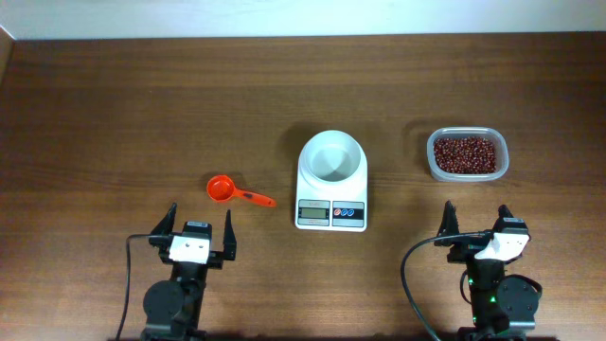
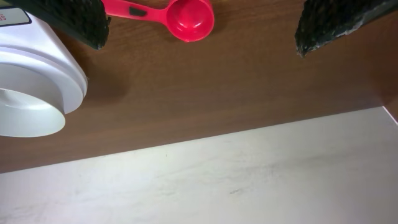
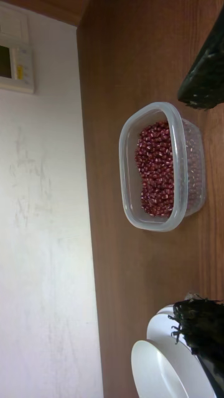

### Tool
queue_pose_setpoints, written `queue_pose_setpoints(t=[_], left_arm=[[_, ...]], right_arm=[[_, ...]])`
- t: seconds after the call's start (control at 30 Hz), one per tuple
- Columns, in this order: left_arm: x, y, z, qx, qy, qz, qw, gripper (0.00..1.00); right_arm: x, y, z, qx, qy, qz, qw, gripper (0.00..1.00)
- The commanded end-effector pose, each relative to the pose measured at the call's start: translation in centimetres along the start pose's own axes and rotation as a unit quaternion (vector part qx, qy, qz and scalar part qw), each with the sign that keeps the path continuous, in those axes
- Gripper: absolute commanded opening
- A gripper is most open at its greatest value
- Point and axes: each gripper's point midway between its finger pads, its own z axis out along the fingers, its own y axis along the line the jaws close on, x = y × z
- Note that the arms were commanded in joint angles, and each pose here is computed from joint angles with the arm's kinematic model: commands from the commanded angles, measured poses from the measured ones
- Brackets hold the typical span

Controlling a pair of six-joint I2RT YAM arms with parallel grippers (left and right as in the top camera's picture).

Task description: Scoop and weigh 50g on scale

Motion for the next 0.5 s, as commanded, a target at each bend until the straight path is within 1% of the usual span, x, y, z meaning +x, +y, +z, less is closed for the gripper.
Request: queue_pose_setpoints(t=[0.0, 0.47], left_arm=[[0.08, 0.24, -0.03, -0.006, 0.0, -0.005, 1.0, 0.99], [0.08, 0.24, -0.03, -0.006, 0.0, -0.005, 1.0, 0.99]], right_arm=[[0.39, 0.8, 0.0, -0.016, 0.004, 0.0, 1.0, 0.99], [0.39, 0.8, 0.0, -0.016, 0.004, 0.0, 1.0, 0.99]])
